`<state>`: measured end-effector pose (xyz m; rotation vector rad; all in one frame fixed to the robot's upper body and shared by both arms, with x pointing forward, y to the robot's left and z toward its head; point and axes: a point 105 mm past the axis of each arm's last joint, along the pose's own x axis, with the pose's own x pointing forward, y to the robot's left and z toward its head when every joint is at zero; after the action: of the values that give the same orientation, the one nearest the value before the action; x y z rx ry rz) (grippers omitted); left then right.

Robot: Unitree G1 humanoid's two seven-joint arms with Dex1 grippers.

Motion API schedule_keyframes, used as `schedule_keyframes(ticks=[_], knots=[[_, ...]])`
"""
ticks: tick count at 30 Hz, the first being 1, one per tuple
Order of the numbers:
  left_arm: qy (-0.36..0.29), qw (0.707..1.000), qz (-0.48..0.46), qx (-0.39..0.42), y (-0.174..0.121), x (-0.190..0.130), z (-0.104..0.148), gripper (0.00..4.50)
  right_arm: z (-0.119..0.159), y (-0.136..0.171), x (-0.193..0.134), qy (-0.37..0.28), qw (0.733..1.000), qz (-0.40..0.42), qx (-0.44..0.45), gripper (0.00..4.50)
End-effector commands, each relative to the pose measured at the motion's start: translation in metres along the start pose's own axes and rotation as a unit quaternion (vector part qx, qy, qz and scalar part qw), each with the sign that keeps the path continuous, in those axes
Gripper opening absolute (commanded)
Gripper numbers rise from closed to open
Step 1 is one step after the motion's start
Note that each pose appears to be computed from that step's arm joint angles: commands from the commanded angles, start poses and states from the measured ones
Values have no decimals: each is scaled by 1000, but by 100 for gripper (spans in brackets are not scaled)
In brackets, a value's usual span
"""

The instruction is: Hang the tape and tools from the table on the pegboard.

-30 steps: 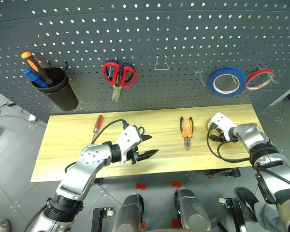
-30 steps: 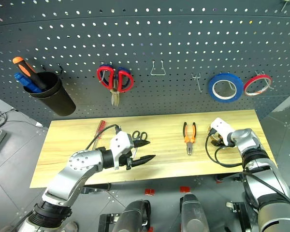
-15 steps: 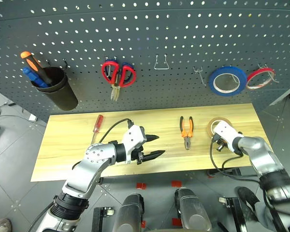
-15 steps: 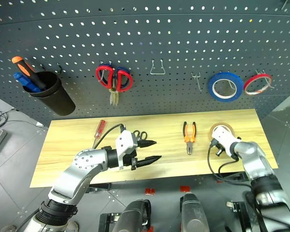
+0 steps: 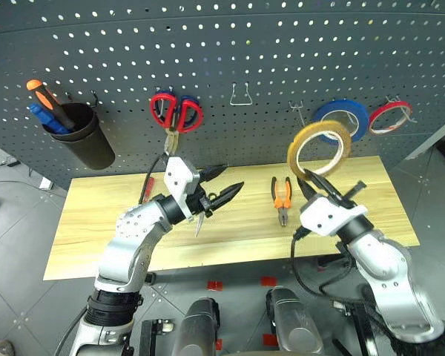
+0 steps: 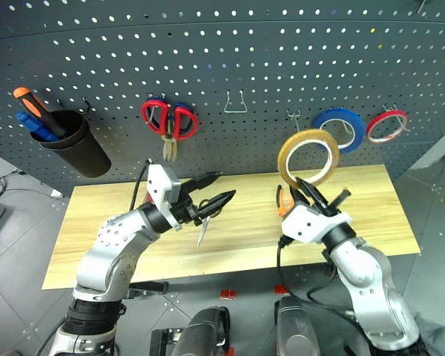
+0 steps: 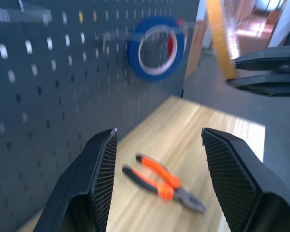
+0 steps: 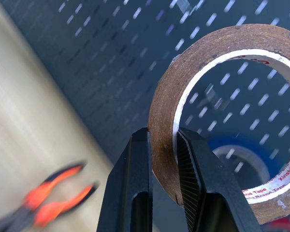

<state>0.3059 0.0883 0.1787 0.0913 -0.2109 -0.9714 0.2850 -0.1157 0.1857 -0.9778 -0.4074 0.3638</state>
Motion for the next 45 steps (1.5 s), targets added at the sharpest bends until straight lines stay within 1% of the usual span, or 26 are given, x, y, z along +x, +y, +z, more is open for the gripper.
schedule_keyframes(ticks=[1, 4, 11, 14, 17, 18, 19, 22, 23, 25, 26, 27, 28, 30, 32, 33, 35, 36, 38, 42, 44, 45], knots=[[-19, 999, -27, 7, -1, 2, 25, 293, -2, -10, 13, -12, 1000, -11, 3, 43], [-10, 998, -54, 14, -5, 5, 29, 293, -17, -11, 29, -6, 1000, -4, 15, 43], [-18, 998, -59, 31, -5, 15, 35, 293, -31, -7, 54, -19, 999, 24, 16, 43], [-20, 998, -38, 45, 1, 17, 35, 293, -31, -4, 62, -31, 999, 37, 15, 43], [-20, 998, -16, 48, 8, 16, 33, 293, -29, -3, 62, -39, 998, 40, 25, 43], [-19, 998, -12, 50, 9, 15, 32, 293, -28, -3, 61, -41, 998, 40, 28, 117], [-17, 999, -1, 49, 12, 14, 30, 293, -28, -1, 59, -42, 997, 45, 35, 141], [5, 998, 14, 61, 18, 5, 20, 293, -27, 8, 46, -32, 996, 60, 61, 234], [17, 997, 18, 74, 22, 0, 16, 293, -28, 12, 41, -23, 995, 66, 73, 276], [41, 994, 31, 95, 33, -9, 8, 293, -31, 23, 30, 3, 990, 80, 114, 340], [50, 993, 36, 100, 38, -14, 5, 293, -33, 31, 26, 20, 986, 88, 139, 379], [60, 992, 36, 108, 41, -18, 1, 293, -36, 38, 21, 41, 980, 94, 173, 413], [79, 989, 30, 117, 43, -24, -5, 293, -41, 49, 18, 79, 965, 95, 233, 446], [118, 985, 11, 129, 44, -36, -19, 293, -47, 66, 15, 146, 930, 88, 324, 446], [158, 979, -9, 131, 45, -52, -33, 293, -44, 77, 21, 183, 907, 85, 371, 446], [168, 977, -15, 129, 46, -57, -36, 293, -42, 81, 23, 194, 900, 87, 381, 446], [184, 977, -15, 102, 50, -71, -41, 293, -48, 92, 31, 266, 872, 82, 404, 446], [189, 977, -16, 95, 51, -75, -42, 293, -48, 97, 34, 284, 858, 84, 420, 446], [204, 975, -16, 93, 56, -84, -44, 293, -49, 103, 44, 301, 841, 82, 442, 446], [212, 972, -2, 102, 69, -89, -41, 293, -69, 108, 61, 355, 811, 47, 463, 446], [211, 972, -2, 103, 71, -88, -39, 293, -76, 111, 69, 368, 800, 39, 473, 446], [210, 972, -2, 104, 71, -87, -38, 293, -79, 112, 75, 370, 799, 36, 472, 446]])
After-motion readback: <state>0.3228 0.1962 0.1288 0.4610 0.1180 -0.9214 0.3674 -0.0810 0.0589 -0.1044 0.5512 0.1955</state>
